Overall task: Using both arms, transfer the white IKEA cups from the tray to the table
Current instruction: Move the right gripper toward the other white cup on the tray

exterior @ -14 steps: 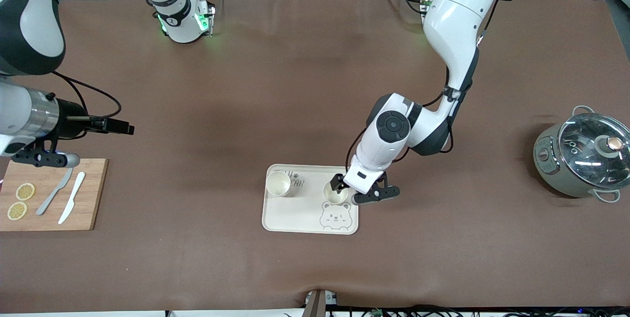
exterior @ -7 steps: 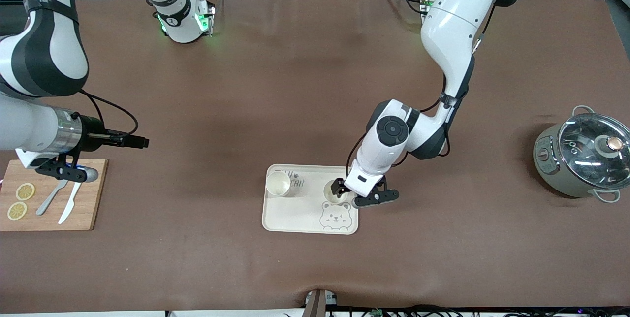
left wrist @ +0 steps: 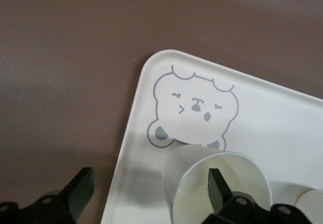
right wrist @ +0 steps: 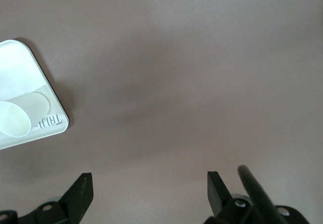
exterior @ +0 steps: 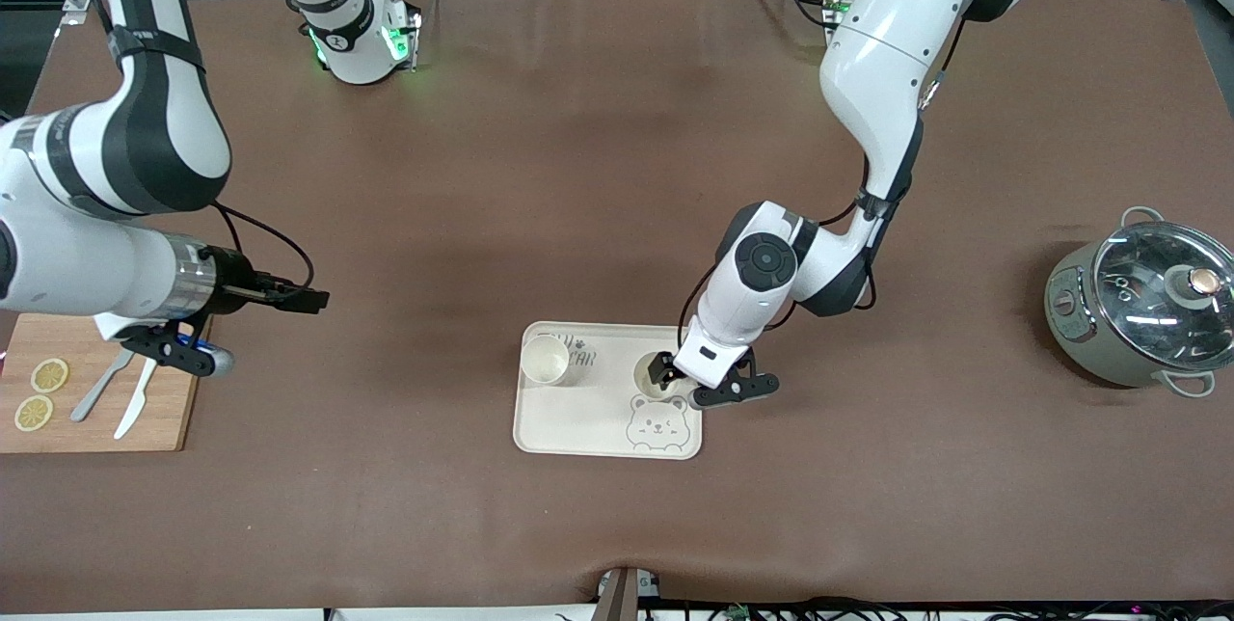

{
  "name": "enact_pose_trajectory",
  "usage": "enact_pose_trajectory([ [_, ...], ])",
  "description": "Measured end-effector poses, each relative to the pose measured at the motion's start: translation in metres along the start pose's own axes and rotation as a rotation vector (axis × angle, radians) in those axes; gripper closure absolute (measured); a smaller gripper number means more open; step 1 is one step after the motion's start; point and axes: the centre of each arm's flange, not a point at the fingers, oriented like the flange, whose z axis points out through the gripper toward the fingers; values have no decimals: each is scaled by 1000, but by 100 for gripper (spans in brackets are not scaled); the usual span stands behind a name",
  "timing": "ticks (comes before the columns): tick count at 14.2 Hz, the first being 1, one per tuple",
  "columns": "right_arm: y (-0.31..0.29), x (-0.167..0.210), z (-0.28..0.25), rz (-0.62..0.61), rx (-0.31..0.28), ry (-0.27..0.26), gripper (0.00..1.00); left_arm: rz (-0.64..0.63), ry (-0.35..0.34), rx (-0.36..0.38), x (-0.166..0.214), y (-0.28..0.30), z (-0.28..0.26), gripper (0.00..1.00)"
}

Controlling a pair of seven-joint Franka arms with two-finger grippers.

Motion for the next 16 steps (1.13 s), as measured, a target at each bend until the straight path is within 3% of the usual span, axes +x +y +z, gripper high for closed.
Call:
enact_pose_trajectory([
  [3,-7,7,13,33,39,-17,0,27,6,4,-7,6,3,0],
  [10,-59,11,45,131,79,60,0,52,11,11,-13,11,4,0],
  [16,-99,8,75,210,81,69,0,41,17,12,-6,6,3,0],
])
